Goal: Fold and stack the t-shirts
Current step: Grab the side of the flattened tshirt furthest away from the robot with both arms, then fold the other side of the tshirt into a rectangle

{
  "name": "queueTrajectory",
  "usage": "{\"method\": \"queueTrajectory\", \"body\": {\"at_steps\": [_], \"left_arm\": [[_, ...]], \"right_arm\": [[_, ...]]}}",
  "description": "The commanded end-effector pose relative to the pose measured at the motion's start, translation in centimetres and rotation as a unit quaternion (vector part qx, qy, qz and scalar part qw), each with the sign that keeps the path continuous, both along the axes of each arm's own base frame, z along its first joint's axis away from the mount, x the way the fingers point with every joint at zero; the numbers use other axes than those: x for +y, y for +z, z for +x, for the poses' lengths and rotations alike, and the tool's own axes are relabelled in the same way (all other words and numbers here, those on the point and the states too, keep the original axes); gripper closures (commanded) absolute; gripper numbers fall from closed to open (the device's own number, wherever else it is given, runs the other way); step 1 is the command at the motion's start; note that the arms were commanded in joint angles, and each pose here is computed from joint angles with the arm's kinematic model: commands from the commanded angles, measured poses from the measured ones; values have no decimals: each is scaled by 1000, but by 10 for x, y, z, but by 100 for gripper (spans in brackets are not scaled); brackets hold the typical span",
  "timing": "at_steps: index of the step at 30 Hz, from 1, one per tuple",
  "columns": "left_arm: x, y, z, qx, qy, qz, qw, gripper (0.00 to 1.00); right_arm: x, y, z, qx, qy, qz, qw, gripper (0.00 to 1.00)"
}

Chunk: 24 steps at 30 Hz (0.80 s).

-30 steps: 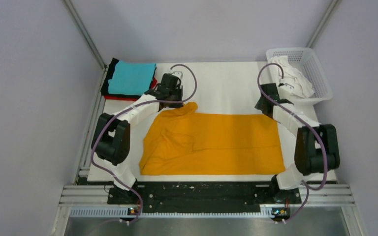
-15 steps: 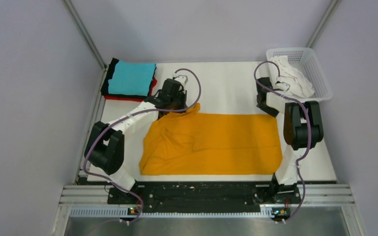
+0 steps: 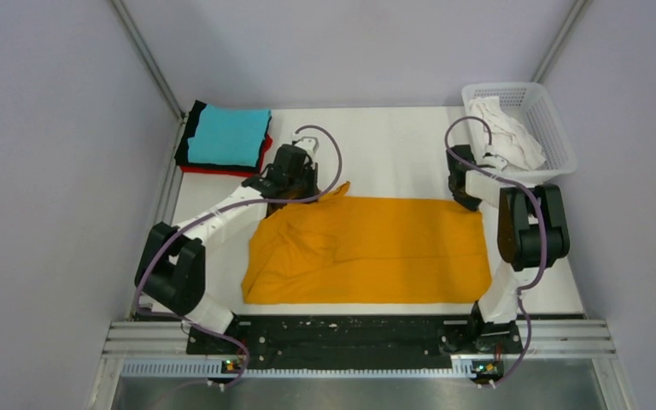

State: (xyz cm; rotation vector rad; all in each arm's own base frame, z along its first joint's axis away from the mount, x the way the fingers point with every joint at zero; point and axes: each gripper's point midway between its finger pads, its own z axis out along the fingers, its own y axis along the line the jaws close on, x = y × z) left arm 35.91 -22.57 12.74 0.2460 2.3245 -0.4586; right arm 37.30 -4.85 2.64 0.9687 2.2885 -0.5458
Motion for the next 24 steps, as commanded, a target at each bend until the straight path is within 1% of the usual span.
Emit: {"method": "queueTrajectory", "body": {"at_steps": [1, 2, 5, 10, 14, 18, 24], "left_arm": [[-3, 26, 1, -36, 7, -30, 999, 100], [-3, 27, -1, -37, 5, -33, 999, 100], [-4, 30, -3, -38, 2, -37, 999, 100], [-1, 34, -9, -36, 19, -51, 998, 100], [-1, 39, -19, -38, 23, -65, 997, 100], [-2, 42, -33, -43, 24, -81, 996, 100], [6, 40, -59, -39, 51, -90, 994, 100]], "right_arm": [[-5, 6, -10, -4, -12, -1, 1000, 80], [-4, 8, -8, -8, -8, -1, 1000, 84], [-2, 15, 2, -18, 8, -1, 1000, 100], [6, 35, 12, -56, 41, 12, 998, 100], [13, 52, 1, -82, 70, 22, 994, 100], [23, 53, -15, -88, 108, 41, 989, 100], [26, 63, -39, -104, 122, 45, 986, 100]]}}
